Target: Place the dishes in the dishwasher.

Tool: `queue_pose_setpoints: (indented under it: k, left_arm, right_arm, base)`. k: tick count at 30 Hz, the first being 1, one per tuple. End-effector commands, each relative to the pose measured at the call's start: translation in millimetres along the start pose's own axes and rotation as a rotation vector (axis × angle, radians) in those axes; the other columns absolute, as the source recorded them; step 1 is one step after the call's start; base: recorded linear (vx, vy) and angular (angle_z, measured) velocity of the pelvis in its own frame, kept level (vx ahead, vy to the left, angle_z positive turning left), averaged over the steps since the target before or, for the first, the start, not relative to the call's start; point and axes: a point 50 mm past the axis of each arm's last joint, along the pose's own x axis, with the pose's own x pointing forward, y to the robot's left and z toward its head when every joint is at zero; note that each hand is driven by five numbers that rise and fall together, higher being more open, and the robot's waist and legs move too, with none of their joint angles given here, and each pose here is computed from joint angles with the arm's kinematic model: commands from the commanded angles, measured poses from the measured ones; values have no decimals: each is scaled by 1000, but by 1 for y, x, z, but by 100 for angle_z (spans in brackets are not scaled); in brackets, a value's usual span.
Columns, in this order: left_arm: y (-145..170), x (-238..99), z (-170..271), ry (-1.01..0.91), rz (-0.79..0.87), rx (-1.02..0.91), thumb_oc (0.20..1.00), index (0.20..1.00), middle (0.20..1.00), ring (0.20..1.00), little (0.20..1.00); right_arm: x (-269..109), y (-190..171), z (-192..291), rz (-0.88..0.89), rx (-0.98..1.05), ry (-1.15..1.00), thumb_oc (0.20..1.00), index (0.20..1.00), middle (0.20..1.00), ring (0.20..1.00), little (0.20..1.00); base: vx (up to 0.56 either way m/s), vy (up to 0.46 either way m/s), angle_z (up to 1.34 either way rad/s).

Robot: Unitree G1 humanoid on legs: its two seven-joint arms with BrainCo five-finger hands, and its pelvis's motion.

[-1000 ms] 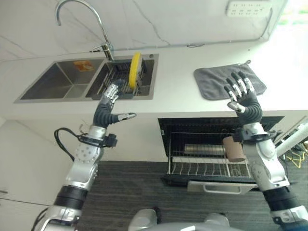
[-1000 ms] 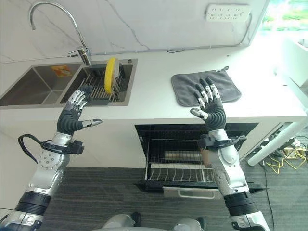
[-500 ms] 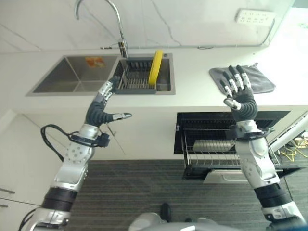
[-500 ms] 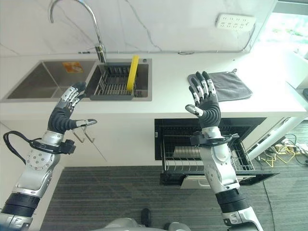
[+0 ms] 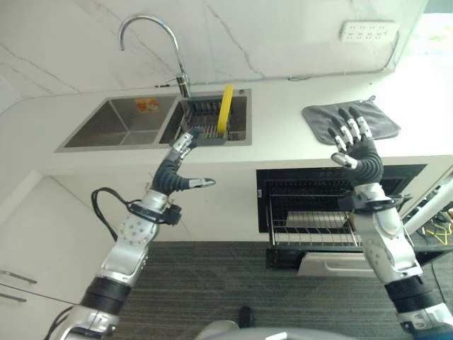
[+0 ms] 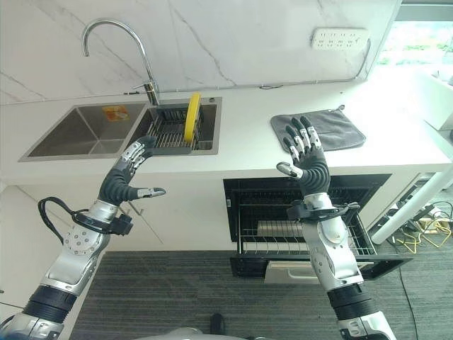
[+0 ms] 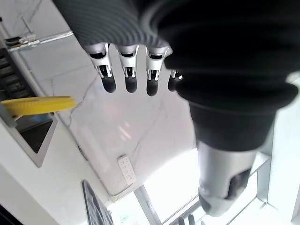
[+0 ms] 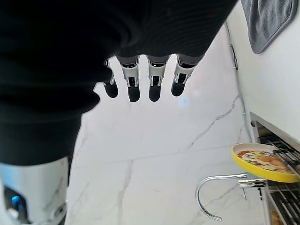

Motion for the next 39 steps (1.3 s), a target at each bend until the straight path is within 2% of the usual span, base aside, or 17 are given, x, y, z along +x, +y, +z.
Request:
queue_pose_setpoints:
  k: [1, 8, 14, 18, 20, 25, 32, 39]
  left_arm:
    - [19, 9, 24, -128, 81, 31, 1000, 1000, 1000, 1000, 1000]
    - [23, 3, 21, -120, 116, 3, 1000, 1000, 1000, 1000, 1000]
    - [28, -4, 18, -96, 138, 32, 1000, 1000, 1000, 1000, 1000]
    - [21, 6, 23, -106, 28, 67, 1000, 1000, 1000, 1000, 1000]
    - [23, 12, 25, -105, 4, 86, 1000, 1000, 1000, 1000, 1000]
    - [39, 7, 29, -82, 53, 134, 1000, 1000, 1000, 1000, 1000]
    - [29, 4, 24, -65, 75, 107, 1000, 1000, 1000, 1000, 1000]
    - [26, -1, 21, -46, 56, 104, 1000, 1000, 1000, 1000, 1000]
  right_arm:
    - [14, 6, 33, 39, -9, -176, 1000, 1000, 1000, 1000, 1000]
    - [21, 10, 28, 19, -20, -167, 1000, 1000, 1000, 1000, 1000]
    - [25, 6, 31, -3, -26, -168, 1000, 1000, 1000, 1000, 1000]
    - [6, -17, 30, -155, -21, -177, 1000, 1000, 1000, 1000, 1000]
    - [4, -17, 30, -176, -21, -182, 1000, 1000, 1000, 1000, 1000]
    - [11, -3, 23, -113, 10, -147, 1000, 1000, 1000, 1000, 1000]
    - [24, 5, 23, -61, -4, -122, 1000, 1000, 1000, 1000, 1000]
    - [19, 8, 20, -21, -6, -71, 1000, 1000, 1000, 1000, 1000]
  base:
    - [107, 31, -2]
    - [277, 200, -6]
    - [414, 473, -101]
    - [340, 439, -50]
    - [193, 371, 13]
    - [-19, 179, -72]
    - [-28, -61, -26]
    - [34, -47, -3]
